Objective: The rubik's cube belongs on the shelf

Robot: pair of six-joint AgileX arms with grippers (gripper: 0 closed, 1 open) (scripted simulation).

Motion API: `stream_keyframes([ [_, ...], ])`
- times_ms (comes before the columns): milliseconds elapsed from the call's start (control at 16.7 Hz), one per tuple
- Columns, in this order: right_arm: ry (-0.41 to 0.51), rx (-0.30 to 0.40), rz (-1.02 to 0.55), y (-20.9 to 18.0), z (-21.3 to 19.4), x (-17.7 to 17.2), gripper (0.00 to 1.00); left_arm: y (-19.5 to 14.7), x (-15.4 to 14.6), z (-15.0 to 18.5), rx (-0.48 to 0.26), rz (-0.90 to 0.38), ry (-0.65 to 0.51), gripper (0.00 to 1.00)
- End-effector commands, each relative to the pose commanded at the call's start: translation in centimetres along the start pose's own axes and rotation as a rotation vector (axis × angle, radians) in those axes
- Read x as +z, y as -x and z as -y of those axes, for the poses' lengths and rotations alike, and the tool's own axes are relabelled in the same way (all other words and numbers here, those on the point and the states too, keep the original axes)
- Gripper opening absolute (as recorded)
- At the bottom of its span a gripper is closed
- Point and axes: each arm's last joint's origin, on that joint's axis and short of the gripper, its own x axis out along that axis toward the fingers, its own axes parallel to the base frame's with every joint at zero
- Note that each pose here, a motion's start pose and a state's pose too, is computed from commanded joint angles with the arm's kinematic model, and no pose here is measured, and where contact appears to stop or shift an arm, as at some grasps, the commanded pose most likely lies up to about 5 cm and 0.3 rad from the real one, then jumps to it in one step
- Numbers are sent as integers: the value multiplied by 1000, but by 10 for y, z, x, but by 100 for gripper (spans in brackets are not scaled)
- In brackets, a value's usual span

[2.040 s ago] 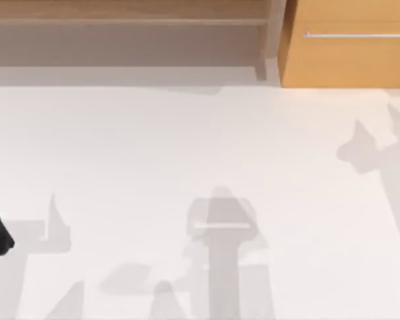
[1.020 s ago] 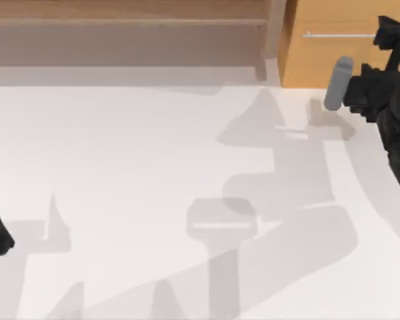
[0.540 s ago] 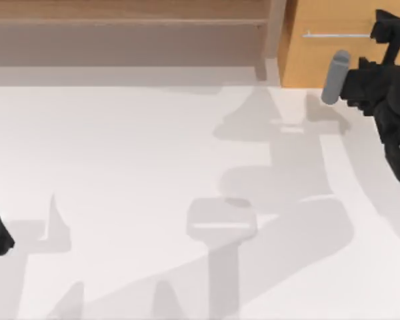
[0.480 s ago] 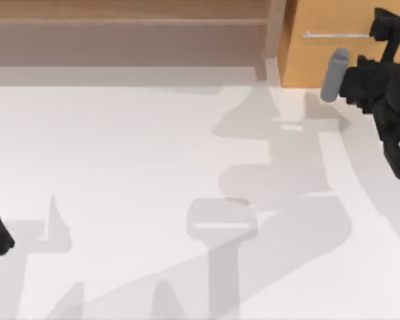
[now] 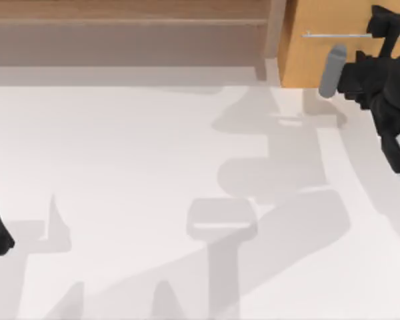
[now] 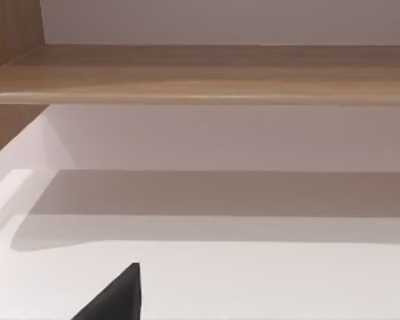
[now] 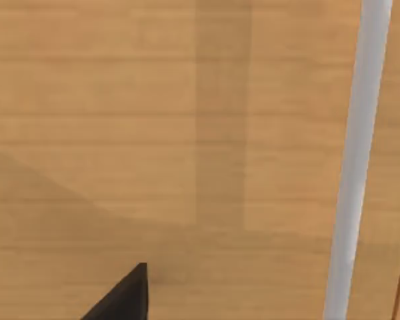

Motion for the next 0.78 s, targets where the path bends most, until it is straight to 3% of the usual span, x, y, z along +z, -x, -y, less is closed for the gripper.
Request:
stream_keyframes([
  [660,0,0,0,0,0,0,2,0,0,0,0,0,0,100],
  [780,0,0,0,0,0,0,0,0,0,0,0,0,0,100],
])
